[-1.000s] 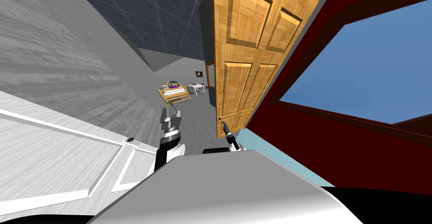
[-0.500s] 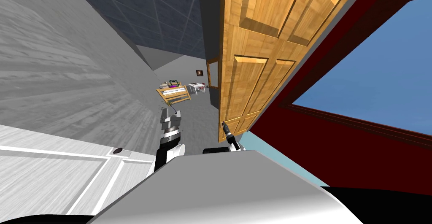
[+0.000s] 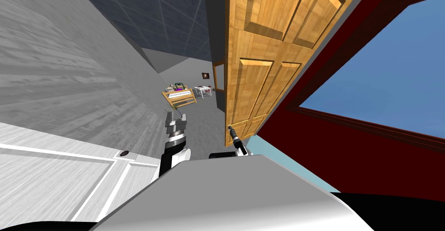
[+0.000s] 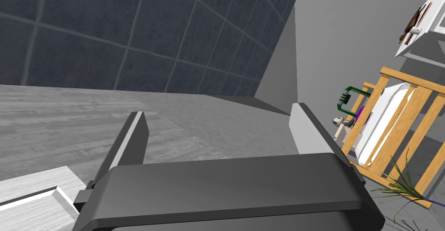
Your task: Push the door open
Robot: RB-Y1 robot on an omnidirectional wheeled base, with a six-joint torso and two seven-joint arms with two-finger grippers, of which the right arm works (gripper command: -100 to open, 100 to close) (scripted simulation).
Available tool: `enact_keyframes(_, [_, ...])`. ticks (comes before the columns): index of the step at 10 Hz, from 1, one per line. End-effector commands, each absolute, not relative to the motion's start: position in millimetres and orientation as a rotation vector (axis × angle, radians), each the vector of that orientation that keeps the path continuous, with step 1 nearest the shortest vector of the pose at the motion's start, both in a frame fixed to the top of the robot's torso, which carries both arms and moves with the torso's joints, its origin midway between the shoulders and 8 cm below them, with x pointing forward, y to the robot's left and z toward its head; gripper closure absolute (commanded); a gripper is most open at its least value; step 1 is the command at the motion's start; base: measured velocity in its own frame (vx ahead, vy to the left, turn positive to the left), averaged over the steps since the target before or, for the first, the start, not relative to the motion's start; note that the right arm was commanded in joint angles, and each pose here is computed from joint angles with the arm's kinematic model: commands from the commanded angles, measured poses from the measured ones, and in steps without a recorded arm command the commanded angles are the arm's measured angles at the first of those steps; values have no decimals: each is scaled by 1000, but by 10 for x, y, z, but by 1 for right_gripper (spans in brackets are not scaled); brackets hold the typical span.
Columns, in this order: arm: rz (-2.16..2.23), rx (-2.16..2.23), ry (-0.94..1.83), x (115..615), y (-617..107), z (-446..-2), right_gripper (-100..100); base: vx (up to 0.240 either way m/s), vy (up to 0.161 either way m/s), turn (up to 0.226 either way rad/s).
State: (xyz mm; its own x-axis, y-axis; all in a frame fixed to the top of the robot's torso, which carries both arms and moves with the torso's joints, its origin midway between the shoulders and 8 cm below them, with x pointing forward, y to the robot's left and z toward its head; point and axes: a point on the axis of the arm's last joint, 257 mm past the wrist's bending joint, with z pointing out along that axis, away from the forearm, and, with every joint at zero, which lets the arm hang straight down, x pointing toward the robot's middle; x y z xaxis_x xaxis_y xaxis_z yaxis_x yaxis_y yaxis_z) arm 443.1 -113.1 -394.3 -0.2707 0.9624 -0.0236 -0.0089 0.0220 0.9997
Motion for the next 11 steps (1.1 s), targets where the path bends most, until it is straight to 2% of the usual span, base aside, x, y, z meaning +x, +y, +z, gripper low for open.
enact_keyframes(1, [1396, 1043, 1409, 4440, -1128, -3924, 100, 0, 0, 0])
enact_keyframes(11, [1292, 1095, 1344, 4576, -1712, -3946, 100, 158, 80, -38])
